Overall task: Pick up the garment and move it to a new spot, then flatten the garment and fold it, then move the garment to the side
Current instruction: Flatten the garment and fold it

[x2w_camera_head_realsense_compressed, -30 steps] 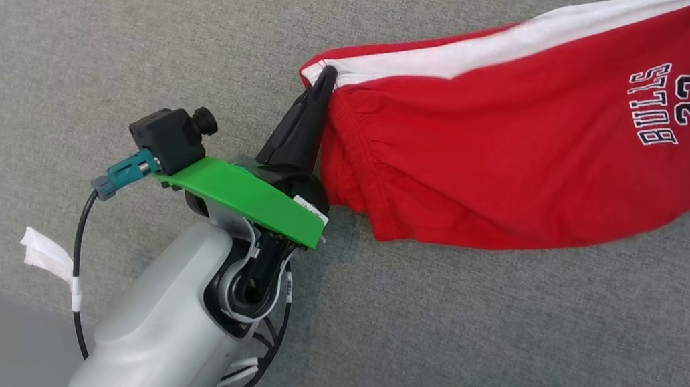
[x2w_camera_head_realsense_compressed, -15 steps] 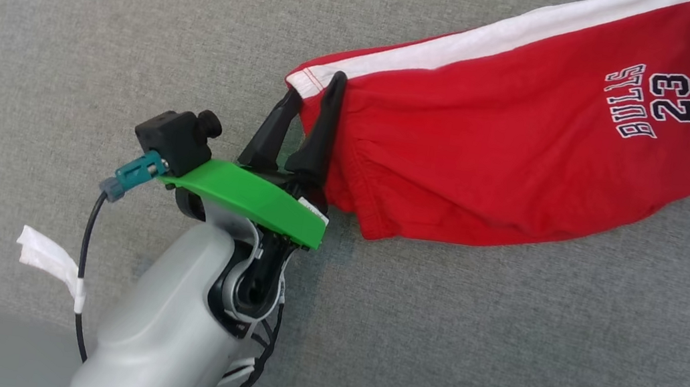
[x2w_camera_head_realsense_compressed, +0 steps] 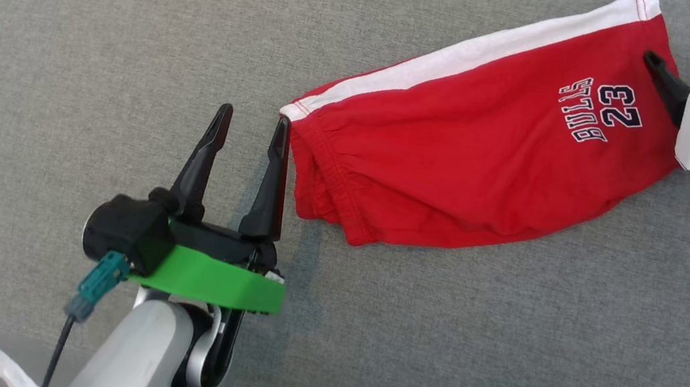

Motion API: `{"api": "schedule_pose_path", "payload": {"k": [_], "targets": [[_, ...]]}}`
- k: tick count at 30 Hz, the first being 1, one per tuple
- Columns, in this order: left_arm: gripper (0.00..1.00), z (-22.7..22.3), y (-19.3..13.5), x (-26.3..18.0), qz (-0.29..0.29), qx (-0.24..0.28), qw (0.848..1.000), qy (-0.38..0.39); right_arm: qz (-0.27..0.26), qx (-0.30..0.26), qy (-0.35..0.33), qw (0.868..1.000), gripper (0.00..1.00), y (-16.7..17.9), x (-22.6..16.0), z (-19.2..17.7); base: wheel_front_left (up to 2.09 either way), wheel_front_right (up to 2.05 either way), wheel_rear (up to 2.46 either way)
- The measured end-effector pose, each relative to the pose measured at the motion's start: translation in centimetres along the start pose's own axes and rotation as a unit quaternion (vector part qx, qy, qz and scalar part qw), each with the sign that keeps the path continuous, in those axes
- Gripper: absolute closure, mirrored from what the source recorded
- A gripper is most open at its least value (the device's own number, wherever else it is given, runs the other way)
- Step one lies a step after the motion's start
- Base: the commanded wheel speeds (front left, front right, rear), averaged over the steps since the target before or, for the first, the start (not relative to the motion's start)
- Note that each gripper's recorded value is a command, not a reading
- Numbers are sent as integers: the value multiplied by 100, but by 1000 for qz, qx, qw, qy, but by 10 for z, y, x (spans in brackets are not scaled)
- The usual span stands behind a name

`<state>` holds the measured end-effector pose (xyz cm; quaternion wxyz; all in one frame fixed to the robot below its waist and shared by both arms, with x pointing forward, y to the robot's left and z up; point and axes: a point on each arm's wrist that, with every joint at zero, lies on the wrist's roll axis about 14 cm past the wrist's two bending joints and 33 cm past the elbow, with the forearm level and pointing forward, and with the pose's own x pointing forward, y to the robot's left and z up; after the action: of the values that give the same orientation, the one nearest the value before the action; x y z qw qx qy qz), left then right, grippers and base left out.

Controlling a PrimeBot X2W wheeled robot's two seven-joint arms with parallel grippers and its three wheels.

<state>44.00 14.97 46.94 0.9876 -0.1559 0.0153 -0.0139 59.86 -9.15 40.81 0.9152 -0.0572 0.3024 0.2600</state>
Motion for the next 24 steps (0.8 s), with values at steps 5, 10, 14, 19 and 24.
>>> {"api": "schedule_pose_path", "payload": {"k": [5,10,14,19,24], "targets": [[0,13,0,-8,2,18,1000,-25,-24,-17,50,998,0,1,11,-24,0,0,0],[0,7,12,-23,19,38,999,-13,-24,6,72,997,0,12,23,-33,0,0,0],[0,7,21,-32,31,51,998,-9,-15,44,76,996,100,24,27,-34,0,0,0],[0,10,22,-39,38,49,998,-12,24,108,58,992,100,52,22,-27,0,0,0],[0,4,25,-48,45,48,998,-4,-8,166,34,985,100,21,-6,-25,0,0,0]]}}
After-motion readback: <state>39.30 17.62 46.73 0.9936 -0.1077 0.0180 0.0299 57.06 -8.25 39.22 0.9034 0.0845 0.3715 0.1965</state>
